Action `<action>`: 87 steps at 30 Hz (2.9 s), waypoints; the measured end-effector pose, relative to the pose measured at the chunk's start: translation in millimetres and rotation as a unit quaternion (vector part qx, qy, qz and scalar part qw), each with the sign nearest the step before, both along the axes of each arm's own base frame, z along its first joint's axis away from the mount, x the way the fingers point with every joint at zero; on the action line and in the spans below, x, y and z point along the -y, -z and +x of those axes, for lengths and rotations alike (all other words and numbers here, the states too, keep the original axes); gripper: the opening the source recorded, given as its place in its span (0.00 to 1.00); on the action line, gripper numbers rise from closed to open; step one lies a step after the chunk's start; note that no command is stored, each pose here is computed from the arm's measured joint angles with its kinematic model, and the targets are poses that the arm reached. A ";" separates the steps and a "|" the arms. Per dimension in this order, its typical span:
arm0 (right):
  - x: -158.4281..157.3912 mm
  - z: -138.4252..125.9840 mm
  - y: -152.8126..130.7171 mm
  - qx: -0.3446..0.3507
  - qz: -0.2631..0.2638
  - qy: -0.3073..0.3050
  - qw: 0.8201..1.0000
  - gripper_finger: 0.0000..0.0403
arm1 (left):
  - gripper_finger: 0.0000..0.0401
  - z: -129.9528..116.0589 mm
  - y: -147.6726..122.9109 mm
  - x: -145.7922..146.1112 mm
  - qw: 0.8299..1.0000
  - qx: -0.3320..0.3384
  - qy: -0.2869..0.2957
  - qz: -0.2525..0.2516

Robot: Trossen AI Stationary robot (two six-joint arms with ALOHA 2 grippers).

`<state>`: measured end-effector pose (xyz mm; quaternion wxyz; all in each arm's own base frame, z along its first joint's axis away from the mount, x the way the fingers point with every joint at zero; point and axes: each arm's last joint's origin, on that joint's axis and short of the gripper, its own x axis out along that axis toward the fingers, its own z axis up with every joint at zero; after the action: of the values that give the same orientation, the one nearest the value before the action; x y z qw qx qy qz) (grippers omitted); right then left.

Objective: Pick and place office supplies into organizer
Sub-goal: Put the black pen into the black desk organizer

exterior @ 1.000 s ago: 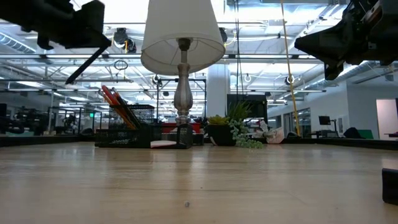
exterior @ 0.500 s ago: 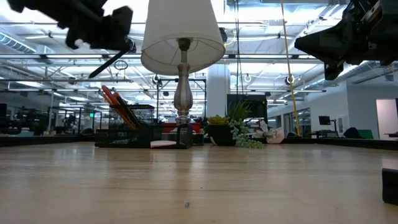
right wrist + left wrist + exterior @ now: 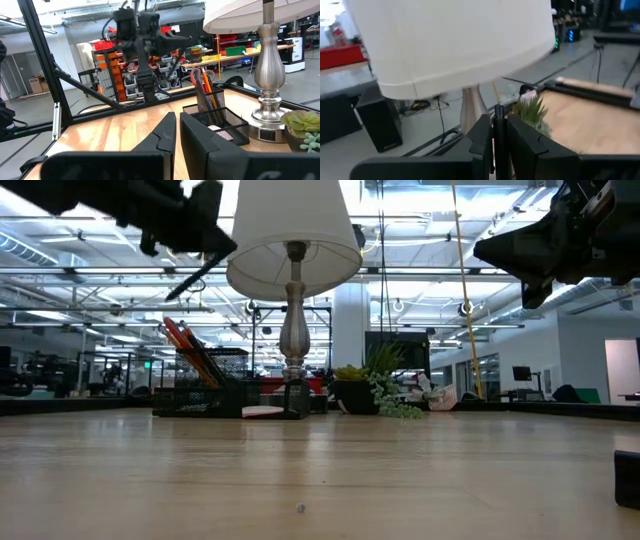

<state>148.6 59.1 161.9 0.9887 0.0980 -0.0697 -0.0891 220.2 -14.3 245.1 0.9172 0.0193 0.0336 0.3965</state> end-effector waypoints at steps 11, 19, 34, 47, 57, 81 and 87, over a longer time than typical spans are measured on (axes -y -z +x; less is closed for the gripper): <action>0.0 0.1 -0.1 0.000 0.000 0.000 1.000 0.04 | 0.13 -5.2 31.4 -5.8 0.992 -0.051 0.113 0.001; 0.1 0.0 0.0 0.000 0.000 0.000 1.000 0.04 | 0.13 -1.8 32.0 10.5 0.951 -0.053 0.306 -0.010; 0.0 0.1 -0.1 0.000 0.000 0.000 1.000 0.04 | 0.13 -0.6 7.2 19.0 0.893 0.095 0.438 -0.046; 2.6 13.7 -8.0 0.014 0.052 0.018 0.998 0.04 | 0.13 -1.6 0.1 19.7 0.878 0.140 0.453 -0.065; -6.1 108.7 -33.4 0.004 -0.008 -0.057 0.998 0.05 | 0.13 -1.9 -2.6 17.5 0.881 0.151 0.444 -0.053; 0.7 238.2 -36.4 0.042 0.003 -0.076 0.996 0.47 | 0.13 -1.8 -1.7 18.2 0.879 0.150 0.448 -0.065; 0.1 248.1 -46.1 0.035 0.009 -0.075 0.997 0.45 | 0.13 -1.8 -1.7 18.2 0.879 0.150 0.448 -0.065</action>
<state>396.6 59.0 208.0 0.9886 0.1152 -0.0958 -0.0117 218.4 -32.4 246.9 0.9901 -0.0871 -0.0911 -0.0618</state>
